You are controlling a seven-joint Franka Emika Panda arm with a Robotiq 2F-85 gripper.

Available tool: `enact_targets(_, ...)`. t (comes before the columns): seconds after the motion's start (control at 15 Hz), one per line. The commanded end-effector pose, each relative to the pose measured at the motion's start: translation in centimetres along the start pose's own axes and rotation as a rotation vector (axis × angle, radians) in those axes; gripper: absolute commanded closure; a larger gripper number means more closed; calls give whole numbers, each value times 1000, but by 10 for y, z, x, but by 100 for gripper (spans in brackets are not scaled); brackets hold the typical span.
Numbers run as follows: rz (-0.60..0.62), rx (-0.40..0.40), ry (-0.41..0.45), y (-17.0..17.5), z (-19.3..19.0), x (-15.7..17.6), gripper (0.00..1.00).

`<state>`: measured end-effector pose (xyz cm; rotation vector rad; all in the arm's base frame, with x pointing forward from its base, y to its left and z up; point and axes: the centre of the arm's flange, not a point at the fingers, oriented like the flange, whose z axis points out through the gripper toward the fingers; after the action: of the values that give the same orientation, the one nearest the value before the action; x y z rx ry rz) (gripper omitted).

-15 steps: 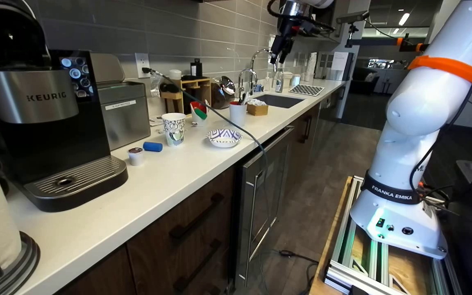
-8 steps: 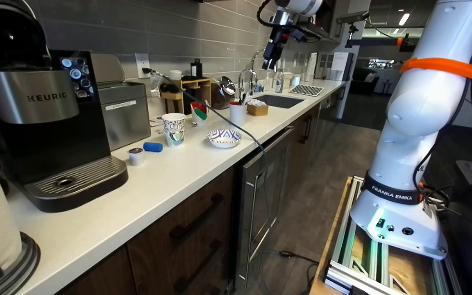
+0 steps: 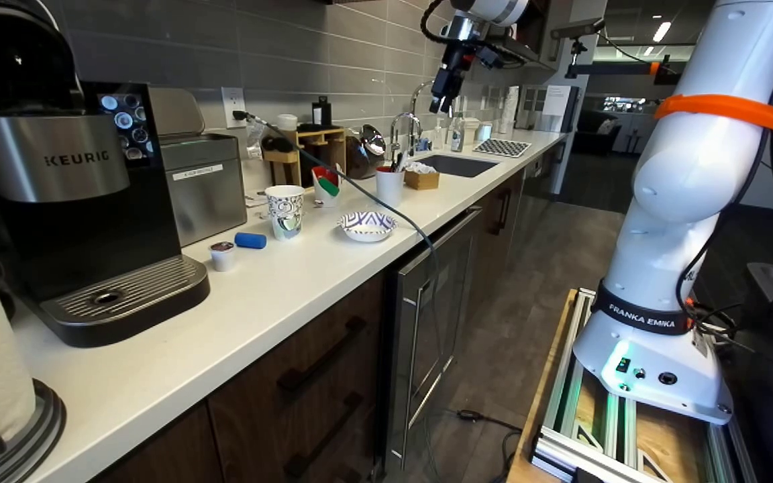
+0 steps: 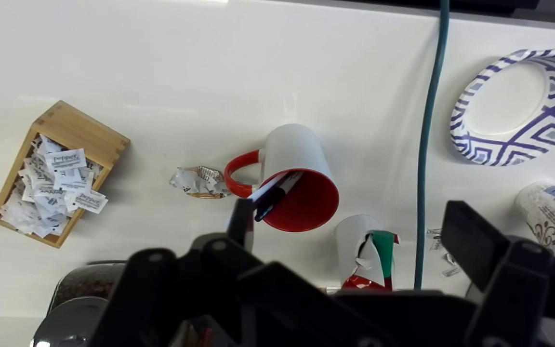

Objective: Remove the straw from the cup

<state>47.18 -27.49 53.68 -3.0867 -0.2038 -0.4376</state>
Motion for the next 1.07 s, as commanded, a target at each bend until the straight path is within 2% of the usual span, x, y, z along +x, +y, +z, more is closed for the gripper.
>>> enact_targets(0.0, -35, 87, 65, 31, 22, 18, 0)
enact_targets(0.13, -93, 167, 109, 53, 38, 35, 0)
enact_targets(0.27, -133, 187, 135, 80, 60, 50, 0)
enact_targets(0.53, -153, 269, 52, 123, 109, 60, 0)
enact_targets(0.73, -149, 352, 30, 134, 135, 67, 0)
enact_targets(1.0, -186, 420, 47, 136, 142, 83, 0)
